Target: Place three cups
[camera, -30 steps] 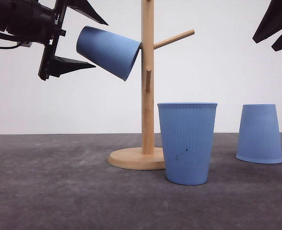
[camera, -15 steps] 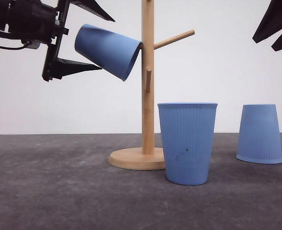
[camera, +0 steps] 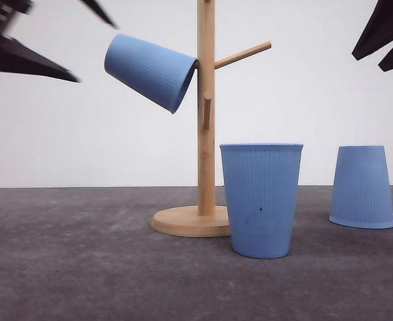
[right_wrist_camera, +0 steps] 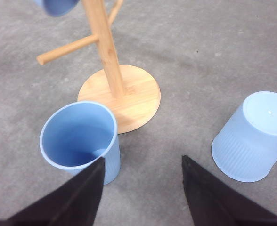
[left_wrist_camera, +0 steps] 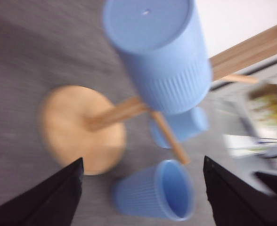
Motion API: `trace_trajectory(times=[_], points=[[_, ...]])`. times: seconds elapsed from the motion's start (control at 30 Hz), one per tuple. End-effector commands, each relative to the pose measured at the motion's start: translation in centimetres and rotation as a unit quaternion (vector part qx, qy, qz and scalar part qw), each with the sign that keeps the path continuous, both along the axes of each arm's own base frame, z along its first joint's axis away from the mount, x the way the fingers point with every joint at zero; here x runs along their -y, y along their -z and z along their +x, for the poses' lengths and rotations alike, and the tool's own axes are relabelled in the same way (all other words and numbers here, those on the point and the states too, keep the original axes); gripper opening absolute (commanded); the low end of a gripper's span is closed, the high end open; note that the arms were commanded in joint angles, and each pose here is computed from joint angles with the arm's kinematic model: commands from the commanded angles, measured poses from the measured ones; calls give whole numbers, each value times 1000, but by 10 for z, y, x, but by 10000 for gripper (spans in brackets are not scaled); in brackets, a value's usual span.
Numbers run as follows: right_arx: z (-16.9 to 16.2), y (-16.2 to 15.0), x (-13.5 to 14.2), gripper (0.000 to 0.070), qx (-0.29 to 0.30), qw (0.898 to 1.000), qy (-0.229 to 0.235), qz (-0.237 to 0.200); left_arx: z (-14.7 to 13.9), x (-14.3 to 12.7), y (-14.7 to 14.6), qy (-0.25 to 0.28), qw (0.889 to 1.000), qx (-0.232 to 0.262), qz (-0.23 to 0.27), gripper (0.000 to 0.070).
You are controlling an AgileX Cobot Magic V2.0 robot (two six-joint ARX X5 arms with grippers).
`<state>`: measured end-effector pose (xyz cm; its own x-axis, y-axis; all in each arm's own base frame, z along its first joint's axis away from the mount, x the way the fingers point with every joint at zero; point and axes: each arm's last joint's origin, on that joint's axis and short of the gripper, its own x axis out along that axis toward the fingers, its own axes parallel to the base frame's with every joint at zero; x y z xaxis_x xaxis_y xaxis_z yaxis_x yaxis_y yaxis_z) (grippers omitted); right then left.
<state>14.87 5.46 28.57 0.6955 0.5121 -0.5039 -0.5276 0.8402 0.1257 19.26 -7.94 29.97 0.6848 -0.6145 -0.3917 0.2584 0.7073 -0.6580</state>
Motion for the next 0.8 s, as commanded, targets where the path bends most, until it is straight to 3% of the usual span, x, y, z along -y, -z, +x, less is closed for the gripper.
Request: trace_trajectory(times=[0.0, 0.17, 0.27, 0.43, 0.57, 0.67, 0.77], points=[[1, -5, 0, 334, 5, 1000, 6, 11, -6, -3, 0, 13, 997, 41, 56, 468], [3, -5, 5, 365, -27, 996, 60, 56, -25, -11, 18, 12, 997, 36, 73, 468], [7, -10, 12, 428, -32, 991, 107, 74, -32, -14, 34, -9, 998, 6, 57, 469], [26, -22, 20, 442, -34, 986, 147, 67, -32, -16, 37, -27, 998, -4, 51, 469], [55, -25, 24, 517, -54, 984, 163, 51, -31, -16, 36, -27, 998, 1, 49, 469], [82, -22, 24, 564, -73, 984, 159, 30, -31, -16, 36, -27, 998, 2, 49, 469], [109, -16, 24, 564, -88, 984, 154, 10, -31, -16, 36, -28, 998, 2, 49, 469]])
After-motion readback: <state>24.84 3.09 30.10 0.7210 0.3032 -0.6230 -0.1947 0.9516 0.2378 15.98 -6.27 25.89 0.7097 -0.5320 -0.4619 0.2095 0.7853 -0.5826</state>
